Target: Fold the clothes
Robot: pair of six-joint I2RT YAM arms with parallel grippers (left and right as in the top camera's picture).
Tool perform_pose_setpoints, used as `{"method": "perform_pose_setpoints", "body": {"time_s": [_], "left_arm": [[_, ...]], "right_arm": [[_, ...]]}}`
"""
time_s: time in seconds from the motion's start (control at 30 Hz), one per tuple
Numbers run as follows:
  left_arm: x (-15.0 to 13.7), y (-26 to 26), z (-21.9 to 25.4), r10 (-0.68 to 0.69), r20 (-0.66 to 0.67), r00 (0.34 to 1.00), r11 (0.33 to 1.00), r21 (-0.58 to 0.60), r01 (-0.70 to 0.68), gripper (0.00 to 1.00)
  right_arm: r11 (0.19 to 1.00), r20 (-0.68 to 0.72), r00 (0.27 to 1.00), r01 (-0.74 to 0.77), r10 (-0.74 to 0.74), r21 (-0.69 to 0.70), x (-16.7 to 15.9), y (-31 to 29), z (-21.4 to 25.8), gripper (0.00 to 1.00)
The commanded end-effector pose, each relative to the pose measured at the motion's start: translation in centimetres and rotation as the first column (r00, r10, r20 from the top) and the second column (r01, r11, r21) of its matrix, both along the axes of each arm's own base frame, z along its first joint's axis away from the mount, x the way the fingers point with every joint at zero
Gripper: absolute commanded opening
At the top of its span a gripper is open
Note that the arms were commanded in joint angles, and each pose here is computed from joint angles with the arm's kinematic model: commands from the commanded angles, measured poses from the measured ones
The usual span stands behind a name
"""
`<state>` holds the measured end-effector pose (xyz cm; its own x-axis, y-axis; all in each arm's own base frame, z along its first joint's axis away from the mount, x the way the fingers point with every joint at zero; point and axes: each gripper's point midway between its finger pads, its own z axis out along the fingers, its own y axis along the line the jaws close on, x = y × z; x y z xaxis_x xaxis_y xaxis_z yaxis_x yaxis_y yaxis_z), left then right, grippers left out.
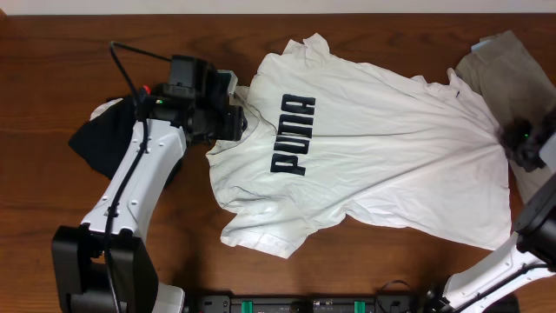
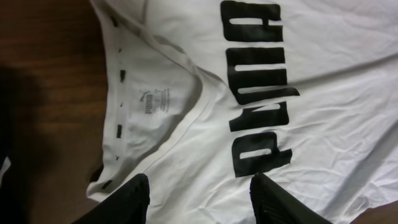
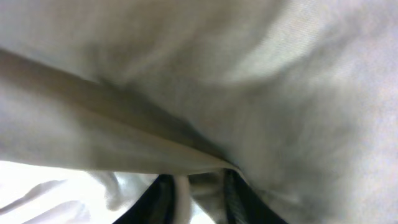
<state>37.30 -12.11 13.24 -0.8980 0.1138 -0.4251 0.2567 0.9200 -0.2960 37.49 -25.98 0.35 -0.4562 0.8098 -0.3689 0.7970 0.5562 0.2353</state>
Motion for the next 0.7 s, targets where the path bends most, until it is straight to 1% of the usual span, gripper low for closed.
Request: {"method": "perform_pose_setpoints", "body": {"time_s": [0.0, 0.1, 0.13, 0.3, 0.37, 0.47, 0.57, 0.67], "left_arm": [[0.4, -0.1, -0.1, -0.025, 0.019, 0.999, 0.999, 0.048, 0.024, 0.55], [0.4, -0.5, 0.0, -0.046, 0.031, 0.998, 0.998, 0.053, 0.044, 0.56], [0.4, -0.7, -0.1, -0.050, 0.032, 0.998, 0.997, 0.054, 0.048, 0.59], [0.7, -0.6, -1.2, -0.051, 0.015, 0.999, 0.996, 0.076, 0.050, 0.61], [1.3, -0.8, -2.1, -0.072, 0.019, 0.997, 0.994, 0.087, 0.070, 0.62], [3.0, -1.2, -3.6, -0.077, 0.046, 0.996, 0.994, 0.085, 0.073, 0.63], [4.6, -1.9, -5.5, -0.085, 0.064, 0.994, 0.993, 0.081, 0.080, 0.63], [5.5, -2.9, -7.9, -0.101, 0.061, 0.993, 0.992, 0.079, 0.096, 0.62]], "right_arm": [[0.997, 0.087, 0.994, -0.065, 0.062, 0.030, 0.4, 0.4, 2.4, 0.43], [0.989, 0.180, 0.974, -0.142, 0.135, 0.030, 1.7, 1.7, 5.3, 0.54], [0.988, 0.198, 0.970, -0.151, 0.143, 0.027, 1.9, 1.9, 6.1, 0.55], [0.975, 0.277, 0.941, -0.217, 0.195, 0.053, 2.2, 4.4, 9.9, 0.55], [0.968, 0.279, 0.936, -0.240, 0.213, 0.068, 2.0, 5.7, 10.7, 0.55], [0.954, 0.264, 0.932, -0.283, 0.249, 0.101, 1.7, 8.2, 11.4, 0.55], [0.932, 0.246, 0.923, -0.336, 0.297, 0.136, 1.6, 11.0, 11.4, 0.55], [0.901, 0.222, 0.902, -0.407, 0.371, 0.149, 1.7, 13.6, 11.1, 0.55]]}}
